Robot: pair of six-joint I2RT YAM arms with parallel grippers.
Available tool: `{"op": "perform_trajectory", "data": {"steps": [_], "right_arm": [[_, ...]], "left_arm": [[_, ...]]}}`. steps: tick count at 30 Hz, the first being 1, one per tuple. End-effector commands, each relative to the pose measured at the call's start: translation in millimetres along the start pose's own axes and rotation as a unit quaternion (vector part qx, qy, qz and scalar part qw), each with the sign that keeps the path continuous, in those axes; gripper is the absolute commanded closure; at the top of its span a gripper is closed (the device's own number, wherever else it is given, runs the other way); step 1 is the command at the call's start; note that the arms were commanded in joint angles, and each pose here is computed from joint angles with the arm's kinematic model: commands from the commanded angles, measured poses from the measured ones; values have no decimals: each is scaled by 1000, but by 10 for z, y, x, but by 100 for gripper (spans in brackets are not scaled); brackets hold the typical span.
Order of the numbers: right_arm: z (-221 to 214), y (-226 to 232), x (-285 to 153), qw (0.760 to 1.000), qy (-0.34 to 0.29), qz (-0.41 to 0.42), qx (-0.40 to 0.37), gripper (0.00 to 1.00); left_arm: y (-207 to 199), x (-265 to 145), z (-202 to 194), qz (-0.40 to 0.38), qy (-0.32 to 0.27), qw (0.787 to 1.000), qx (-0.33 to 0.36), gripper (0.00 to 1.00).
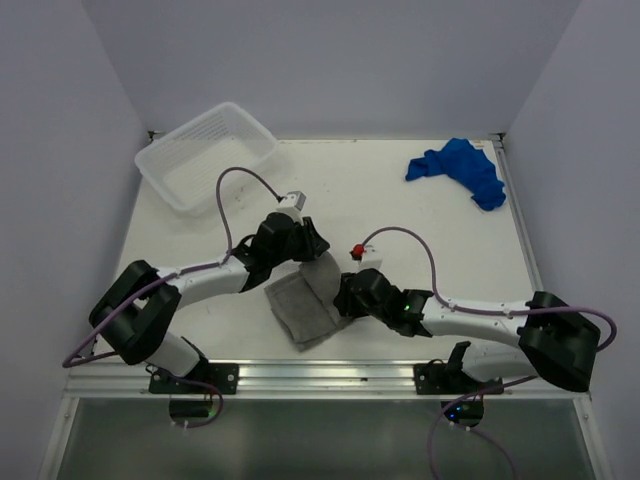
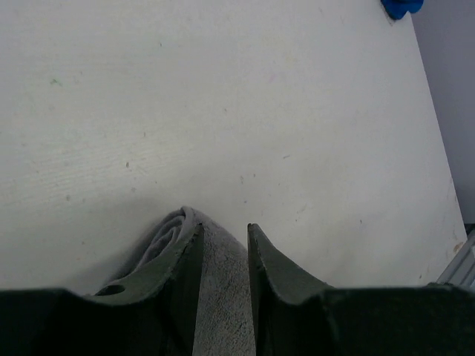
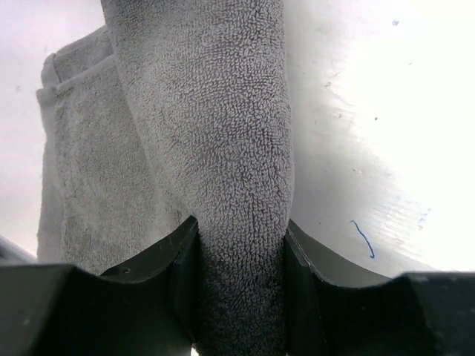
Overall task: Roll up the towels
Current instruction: Roll the towel
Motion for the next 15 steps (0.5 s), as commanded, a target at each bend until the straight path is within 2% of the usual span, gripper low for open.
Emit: {"op": "perform_trajectory", "data": {"steps": [1, 6, 8, 15], "right_arm": [[162, -97, -68, 987, -90, -109, -78, 60], [152, 127, -137, 962, -127, -175, -166, 60], [88, 222, -120, 951, -130, -201, -196, 57], [-160, 367, 2, 933, -119, -239, -241, 49]], "left_arm": [[-147, -172, 496, 12, -53, 998, 29, 66], [-293, -263, 568, -21, -57, 998, 26, 65], [-310, -274, 530, -32, -56, 998, 19, 65], [-238, -277, 14, -45, -9, 999, 0, 65]]}}
Point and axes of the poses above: each gripper's point midway between its finger pads, its own x axis out along the fingers, its own y axis along the line the jaws close on, z = x × y, the point moved 4 cm from there along -x, back along the fingers, and after that the axes turned 5 degrees about x, right-handed, at the moved point
